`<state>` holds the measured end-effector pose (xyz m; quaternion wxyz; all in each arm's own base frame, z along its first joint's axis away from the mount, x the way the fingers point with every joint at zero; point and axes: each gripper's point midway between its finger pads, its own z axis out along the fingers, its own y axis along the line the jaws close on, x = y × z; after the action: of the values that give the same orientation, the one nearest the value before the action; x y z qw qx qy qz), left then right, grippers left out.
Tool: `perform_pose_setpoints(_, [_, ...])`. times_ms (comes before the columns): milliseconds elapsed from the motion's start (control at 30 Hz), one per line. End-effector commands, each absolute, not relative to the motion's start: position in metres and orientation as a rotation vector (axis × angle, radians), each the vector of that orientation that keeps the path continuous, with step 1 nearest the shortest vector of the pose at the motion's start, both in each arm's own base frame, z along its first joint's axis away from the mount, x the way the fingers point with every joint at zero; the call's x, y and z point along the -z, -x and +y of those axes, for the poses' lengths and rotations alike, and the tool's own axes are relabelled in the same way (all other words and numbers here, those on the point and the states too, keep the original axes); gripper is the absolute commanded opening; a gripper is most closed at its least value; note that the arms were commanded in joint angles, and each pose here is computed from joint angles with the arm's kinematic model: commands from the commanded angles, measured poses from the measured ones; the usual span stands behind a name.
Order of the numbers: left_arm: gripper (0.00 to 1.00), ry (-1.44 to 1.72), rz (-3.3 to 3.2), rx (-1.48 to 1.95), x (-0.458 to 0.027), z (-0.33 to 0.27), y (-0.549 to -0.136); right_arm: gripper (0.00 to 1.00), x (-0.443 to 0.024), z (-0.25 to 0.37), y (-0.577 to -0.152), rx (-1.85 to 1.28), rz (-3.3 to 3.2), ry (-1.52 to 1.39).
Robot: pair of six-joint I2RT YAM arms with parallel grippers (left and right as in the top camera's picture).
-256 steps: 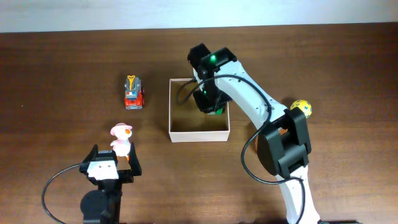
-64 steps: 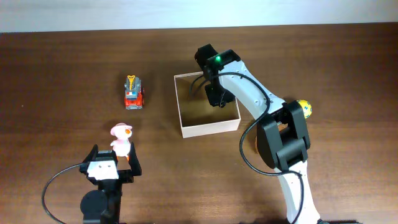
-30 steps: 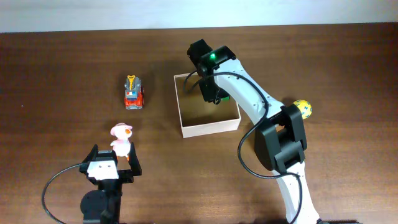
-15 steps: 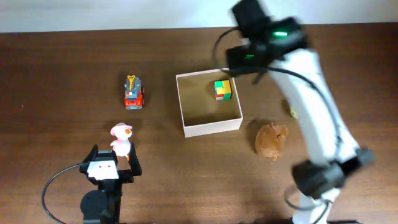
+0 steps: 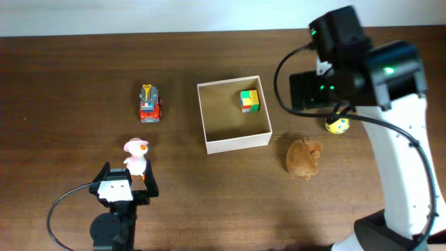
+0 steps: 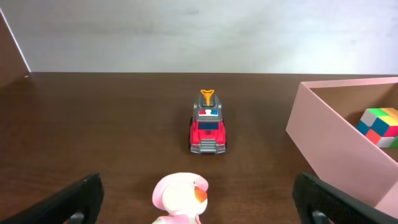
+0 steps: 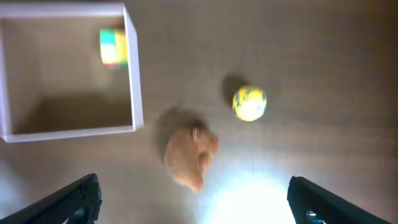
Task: Pack container
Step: 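Move the right gripper to the brown plush capybara and grasp it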
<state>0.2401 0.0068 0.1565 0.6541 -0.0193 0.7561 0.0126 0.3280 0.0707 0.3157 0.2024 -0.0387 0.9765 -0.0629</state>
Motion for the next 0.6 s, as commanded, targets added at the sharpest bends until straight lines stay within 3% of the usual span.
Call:
perform_pose_setpoints(0, [0.99, 0.021, 1.715, -0.034, -0.153, 0.006, -0.240, 0.99, -0.280, 0.069, -0.318, 0.208, 2.857, 0.139])
perform_pose_setpoints(167, [0.99, 0.021, 1.715, -0.034, -0.153, 0.006, -0.240, 0.99, -0.255, 0.062, -0.307, 0.269, 2.929, 0.084])
perform_pose_setpoints(567, [0.99, 0.021, 1.716, -0.034, -0.153, 0.006, -0.240, 0.99, -0.275, 0.056, -0.270, 0.182, 2.877, 0.076])
